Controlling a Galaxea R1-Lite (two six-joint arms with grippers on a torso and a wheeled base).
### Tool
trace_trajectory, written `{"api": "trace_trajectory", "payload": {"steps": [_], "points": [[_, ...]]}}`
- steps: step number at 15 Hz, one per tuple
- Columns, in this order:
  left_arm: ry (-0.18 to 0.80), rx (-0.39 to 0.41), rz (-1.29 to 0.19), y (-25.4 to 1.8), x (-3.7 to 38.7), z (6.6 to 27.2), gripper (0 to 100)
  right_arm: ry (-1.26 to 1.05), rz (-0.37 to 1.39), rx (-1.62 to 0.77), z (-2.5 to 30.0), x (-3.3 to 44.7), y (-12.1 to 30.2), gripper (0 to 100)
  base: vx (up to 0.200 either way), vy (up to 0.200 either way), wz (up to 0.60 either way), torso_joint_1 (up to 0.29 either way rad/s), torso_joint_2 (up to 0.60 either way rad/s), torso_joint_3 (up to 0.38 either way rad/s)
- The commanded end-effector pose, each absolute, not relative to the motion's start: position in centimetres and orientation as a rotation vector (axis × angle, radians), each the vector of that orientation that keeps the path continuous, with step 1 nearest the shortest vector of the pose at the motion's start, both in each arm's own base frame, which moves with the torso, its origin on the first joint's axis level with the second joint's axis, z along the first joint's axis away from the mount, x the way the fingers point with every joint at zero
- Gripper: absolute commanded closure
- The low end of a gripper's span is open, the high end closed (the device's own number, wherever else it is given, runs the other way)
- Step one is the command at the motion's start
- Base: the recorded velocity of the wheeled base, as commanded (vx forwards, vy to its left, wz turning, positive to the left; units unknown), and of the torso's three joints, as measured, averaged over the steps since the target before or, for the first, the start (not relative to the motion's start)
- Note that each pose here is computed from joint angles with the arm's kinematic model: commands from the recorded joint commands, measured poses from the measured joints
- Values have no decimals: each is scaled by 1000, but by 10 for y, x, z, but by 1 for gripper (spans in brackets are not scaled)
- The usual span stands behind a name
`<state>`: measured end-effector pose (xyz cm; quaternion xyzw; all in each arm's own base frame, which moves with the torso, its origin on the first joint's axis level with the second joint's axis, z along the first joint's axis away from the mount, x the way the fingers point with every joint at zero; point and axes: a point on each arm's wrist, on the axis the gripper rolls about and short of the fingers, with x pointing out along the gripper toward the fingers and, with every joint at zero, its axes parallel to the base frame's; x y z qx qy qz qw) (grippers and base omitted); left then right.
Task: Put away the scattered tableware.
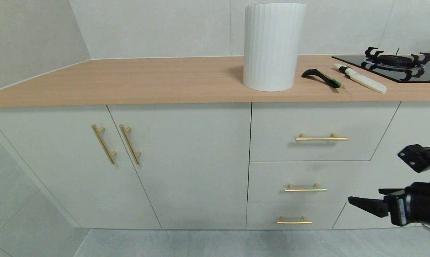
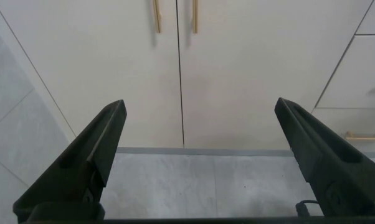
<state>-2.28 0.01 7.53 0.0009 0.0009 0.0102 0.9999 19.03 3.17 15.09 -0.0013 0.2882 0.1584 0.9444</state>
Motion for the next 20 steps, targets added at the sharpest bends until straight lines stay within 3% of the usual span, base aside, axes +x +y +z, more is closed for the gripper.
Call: {"api": "trace_trajectory", "payload": {"steps": [1,7,20], "points": [[3,2,21,0,-23,75,0,701,285,-17,98,251,41,0,0,0,0,0,0,0],[3,2,21,0,-23,75,0,676,184,-57,49,315,48,0,0,0,0,0,0,0],[3,2,21,0,-23,75,0,559,60,-42,3,353,59,0,0,0,0,0,0,0]]}}
